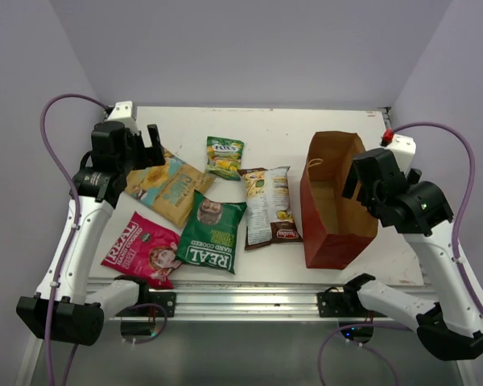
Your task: Place the snacks into the paper bag
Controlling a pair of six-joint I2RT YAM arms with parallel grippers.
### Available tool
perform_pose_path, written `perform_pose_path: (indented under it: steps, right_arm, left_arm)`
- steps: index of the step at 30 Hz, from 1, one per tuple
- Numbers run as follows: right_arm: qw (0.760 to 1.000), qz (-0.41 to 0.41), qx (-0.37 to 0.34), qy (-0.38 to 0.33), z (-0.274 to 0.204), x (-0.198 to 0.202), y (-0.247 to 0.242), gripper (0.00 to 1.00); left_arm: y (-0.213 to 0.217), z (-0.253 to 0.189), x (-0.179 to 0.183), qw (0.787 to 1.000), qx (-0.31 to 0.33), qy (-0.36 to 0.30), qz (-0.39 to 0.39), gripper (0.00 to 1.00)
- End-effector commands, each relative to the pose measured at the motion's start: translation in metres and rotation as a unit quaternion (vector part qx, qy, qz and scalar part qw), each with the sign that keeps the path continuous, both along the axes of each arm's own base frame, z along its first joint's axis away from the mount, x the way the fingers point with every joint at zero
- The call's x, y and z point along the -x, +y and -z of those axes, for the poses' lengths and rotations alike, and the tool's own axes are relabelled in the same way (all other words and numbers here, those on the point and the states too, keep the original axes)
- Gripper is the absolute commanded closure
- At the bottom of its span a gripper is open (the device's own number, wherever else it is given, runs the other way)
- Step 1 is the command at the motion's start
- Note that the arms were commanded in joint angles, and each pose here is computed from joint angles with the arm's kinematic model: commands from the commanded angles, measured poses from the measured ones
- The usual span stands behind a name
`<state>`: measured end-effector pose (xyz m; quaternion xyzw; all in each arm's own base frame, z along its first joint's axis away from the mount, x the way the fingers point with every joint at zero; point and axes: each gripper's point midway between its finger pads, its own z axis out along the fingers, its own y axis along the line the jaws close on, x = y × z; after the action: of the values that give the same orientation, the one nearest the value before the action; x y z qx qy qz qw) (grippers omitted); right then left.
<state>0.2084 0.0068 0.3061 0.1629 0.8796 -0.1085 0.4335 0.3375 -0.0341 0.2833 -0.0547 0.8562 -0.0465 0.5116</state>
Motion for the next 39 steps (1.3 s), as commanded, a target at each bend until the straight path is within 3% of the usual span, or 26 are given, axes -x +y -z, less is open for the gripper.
perform_pose_path:
  steps: [1, 6, 14, 18, 20, 21, 23, 25, 30, 33, 39]
  right_arm:
    - [0.992, 0.035, 0.087, 0.084, 0.017, 0.048, -0.043, 0.09]
    - [0.988, 0.039, 0.099, 0.114, 0.034, 0.049, -0.043, 0.18]
    - [0.987, 0.041, 0.097, 0.118, 0.048, 0.046, -0.041, 0.49]
    - [0.987, 0.041, 0.097, 0.120, 0.050, 0.046, -0.040, 0.53]
    - [0.987, 0.041, 0.094, 0.120, 0.052, 0.045, -0.039, 0.63]
    - [0.988, 0.040, 0.093, 0.120, 0.052, 0.045, -0.039, 0.78]
    - [0.987, 0.037, 0.091, 0.124, 0.054, 0.045, -0.037, 0.93]
    - [0.987, 0.036, 0.090, 0.127, 0.055, 0.045, -0.036, 1.00]
    - [0.987, 0.033, 0.089, 0.127, 0.055, 0.045, -0.036, 1.00]
    - [0.988, 0.031, 0.087, 0.125, 0.054, 0.044, -0.035, 1.00]
    - [0.988, 0.028, 0.087, 0.124, 0.053, 0.043, -0.035, 1.00]
  left_arm:
    - [-0.004, -0.011, -0.004, 1.000, 0.005, -0.024, 0.010, 0.00]
    - [-0.002, -0.011, -0.004, 1.000, 0.002, -0.025, 0.005, 0.00]
    - [-0.001, -0.012, -0.003, 1.000, 0.001, -0.026, 0.002, 0.00]
    - [-0.001, -0.010, -0.002, 1.000, 0.000, -0.025, 0.005, 0.00]
    - [0.000, -0.008, 0.000, 1.000, -0.002, -0.023, 0.004, 0.00]
    - [-0.001, -0.008, 0.000, 1.000, -0.001, -0.023, 0.005, 0.00]
    - [-0.001, -0.005, 0.000, 1.000, -0.002, -0.022, 0.006, 0.00]
    - [-0.001, 0.005, 0.002, 1.000, -0.002, -0.013, 0.007, 0.00]
    - [-0.005, 0.052, 0.003, 0.999, 0.010, 0.029, 0.009, 0.02]
    - [-0.015, 0.108, 0.010, 0.995, 0.023, 0.097, 0.024, 0.05]
    - [-0.049, 0.172, 0.020, 0.976, 0.040, 0.202, 0.076, 0.02]
